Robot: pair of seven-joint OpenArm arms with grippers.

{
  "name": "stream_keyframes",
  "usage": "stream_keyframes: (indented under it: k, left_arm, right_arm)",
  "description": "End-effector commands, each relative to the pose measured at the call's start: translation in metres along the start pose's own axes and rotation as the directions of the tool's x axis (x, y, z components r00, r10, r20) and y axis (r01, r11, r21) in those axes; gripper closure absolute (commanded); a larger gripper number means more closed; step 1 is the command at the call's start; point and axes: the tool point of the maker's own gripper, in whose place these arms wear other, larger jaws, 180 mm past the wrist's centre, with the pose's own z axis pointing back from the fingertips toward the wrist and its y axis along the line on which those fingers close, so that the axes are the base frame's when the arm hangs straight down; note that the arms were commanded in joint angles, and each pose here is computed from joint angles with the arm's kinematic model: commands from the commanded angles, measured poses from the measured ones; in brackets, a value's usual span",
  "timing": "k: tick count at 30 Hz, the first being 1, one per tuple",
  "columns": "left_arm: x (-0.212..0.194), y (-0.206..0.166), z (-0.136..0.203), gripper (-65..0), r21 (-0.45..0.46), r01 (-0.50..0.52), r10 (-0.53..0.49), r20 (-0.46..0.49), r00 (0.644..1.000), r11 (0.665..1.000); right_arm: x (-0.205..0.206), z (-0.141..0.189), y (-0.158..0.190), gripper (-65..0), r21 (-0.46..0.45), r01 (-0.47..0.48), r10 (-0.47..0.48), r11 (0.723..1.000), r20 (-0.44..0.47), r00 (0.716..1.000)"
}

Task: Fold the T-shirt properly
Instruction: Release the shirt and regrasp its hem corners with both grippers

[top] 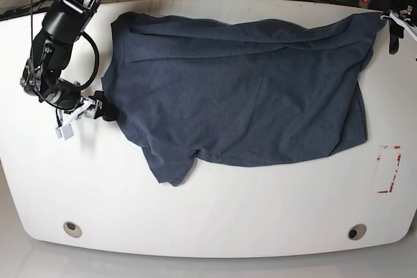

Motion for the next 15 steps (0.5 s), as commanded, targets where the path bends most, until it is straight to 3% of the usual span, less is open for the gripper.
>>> stream_keyframes:
  k: [1, 13, 15]
  left_arm:
    - [0.013, 0.010, 0.005, -39.7, 0.025, 0.017, -0.018, 0.042, 0.999, 1.000]
    - [0.057, 0.038, 0.004, -39.9, 0.122, -0.024, 0.001, 0.186, 0.983, 0.992]
    - [0.067, 0.043, 0.004, -40.0, 0.137, -0.034, 0.003, 0.219, 0.976, 0.990]
  right_arm:
    - [0.021, 0.000, 0.002, -42.0, 0.015, -0.013, 0.013, 1.000, 0.052, 0.999]
    - [0.010, -0.038, 0.021, -38.7, 0.076, -0.018, 0.017, 0.997, 0.012, 1.000]
    - [0.010, -0.038, 0.021, -35.4, 0.076, -0.016, 0.015, 0.997, 0.013, 1.000]
